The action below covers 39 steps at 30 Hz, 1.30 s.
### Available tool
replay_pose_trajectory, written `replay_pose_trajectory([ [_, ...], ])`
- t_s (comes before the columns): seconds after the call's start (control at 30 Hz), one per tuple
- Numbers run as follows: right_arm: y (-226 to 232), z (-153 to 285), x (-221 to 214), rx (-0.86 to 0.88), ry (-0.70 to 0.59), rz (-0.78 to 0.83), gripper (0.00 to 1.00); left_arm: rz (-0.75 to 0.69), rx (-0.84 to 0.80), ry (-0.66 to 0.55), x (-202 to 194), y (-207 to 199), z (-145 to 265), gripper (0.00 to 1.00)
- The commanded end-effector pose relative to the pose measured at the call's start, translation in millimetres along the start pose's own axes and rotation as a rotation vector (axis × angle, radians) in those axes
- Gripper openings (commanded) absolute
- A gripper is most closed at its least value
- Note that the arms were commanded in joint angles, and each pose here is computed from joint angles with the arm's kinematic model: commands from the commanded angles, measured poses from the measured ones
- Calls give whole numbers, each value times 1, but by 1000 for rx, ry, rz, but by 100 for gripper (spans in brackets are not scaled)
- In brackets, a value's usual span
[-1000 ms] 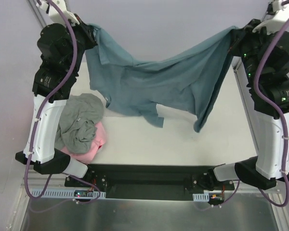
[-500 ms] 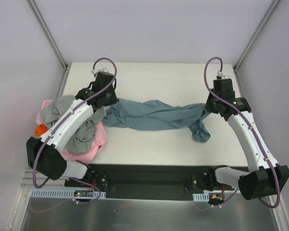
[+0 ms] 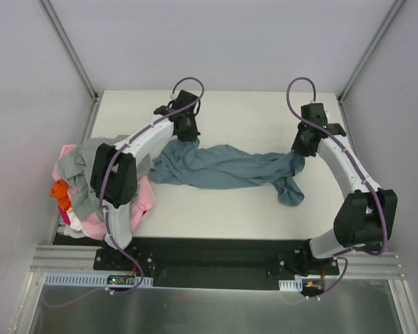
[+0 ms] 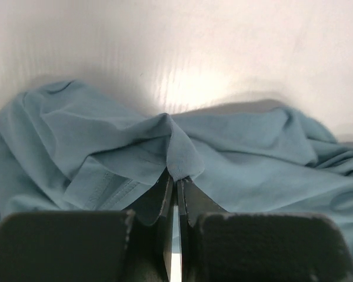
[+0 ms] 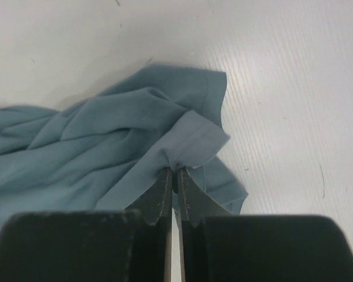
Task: Fold and stack the t-shirts
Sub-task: Flatten out the tshirt
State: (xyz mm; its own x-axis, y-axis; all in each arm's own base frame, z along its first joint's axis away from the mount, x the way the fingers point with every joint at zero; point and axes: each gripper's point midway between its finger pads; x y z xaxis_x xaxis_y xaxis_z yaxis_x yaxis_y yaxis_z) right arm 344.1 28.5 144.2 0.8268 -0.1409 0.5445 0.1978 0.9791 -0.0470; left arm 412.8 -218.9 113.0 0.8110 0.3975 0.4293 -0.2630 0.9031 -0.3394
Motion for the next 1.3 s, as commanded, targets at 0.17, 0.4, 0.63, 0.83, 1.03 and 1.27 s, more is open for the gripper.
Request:
replay_pose_trajectory([
  [0.17,2,110,120,117,-398,18,1,41,-250,-461,146,-62,157,0],
  [0.4,-34,261,185,76,-864,35,1,-19,-407,-856,206,-72,343,0],
  [0.63,-52,319,198,38,-998,37,1,2,-546,-1009,215,-76,434,0],
  [0.83,-62,338,187,22,-1025,23,1,6,-631,-1046,203,-71,475,0],
  [1.03,-70,369,173,46,-1054,-4,1,-11,-704,-1069,188,-65,509,0],
  [1.27,-67,358,125,116,-920,-10,0,-4,-741,-916,137,-44,490,0],
])
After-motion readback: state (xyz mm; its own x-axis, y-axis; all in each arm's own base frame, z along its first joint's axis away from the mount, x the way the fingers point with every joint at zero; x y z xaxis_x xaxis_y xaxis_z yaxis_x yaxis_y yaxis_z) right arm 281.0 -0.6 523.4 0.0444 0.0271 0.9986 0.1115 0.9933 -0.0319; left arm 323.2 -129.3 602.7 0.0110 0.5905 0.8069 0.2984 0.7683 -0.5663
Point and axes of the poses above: each gripper's point midway between its finger pads, its own z axis back along the fingers, its own y axis along the line the jaws close on, x = y × z, and after that the axes turned 10 degrees about z, right-handed
